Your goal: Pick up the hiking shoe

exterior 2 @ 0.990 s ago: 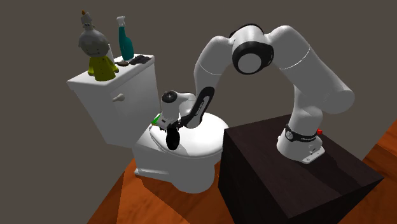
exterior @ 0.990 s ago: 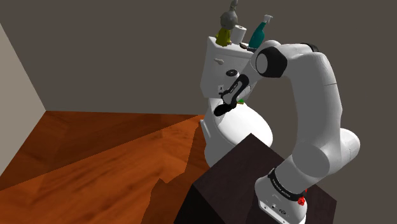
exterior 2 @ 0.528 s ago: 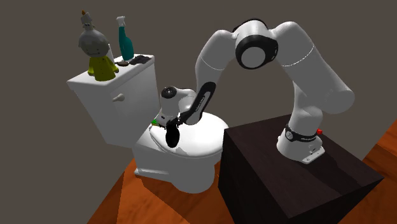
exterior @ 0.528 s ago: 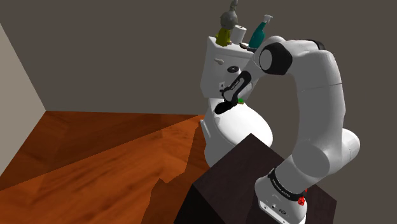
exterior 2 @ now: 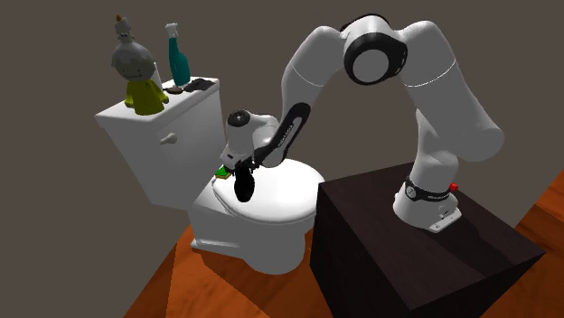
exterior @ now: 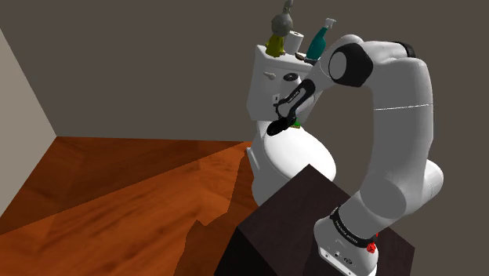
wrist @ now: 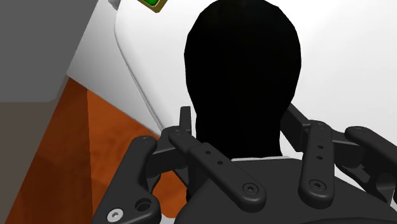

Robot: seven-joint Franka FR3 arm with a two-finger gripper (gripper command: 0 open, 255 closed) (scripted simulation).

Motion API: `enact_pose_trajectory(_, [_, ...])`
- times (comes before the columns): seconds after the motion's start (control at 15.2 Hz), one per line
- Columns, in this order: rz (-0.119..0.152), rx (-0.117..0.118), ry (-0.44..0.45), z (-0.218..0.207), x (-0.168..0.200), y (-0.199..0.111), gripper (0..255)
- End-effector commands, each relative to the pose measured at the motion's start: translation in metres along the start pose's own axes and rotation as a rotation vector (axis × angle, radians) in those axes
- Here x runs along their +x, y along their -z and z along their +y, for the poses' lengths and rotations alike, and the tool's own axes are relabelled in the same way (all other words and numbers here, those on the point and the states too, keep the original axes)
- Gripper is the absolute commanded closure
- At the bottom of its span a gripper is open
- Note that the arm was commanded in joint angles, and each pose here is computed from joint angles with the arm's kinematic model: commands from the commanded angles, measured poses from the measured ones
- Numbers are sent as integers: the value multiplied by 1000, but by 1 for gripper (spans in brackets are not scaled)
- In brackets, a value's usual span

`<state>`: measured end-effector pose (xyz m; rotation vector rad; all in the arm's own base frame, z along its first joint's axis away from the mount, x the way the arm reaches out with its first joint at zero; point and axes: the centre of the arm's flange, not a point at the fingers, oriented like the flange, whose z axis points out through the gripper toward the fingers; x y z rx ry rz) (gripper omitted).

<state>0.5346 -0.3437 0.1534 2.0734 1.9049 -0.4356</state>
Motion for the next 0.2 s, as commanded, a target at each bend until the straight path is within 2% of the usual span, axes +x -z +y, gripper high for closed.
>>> enact_pose_trajectory(0.0, [0, -1, 0, 0, -4, 10, 255])
enact_pose_trajectory(0.13, [0, -1, 0, 0, -5, 11, 255])
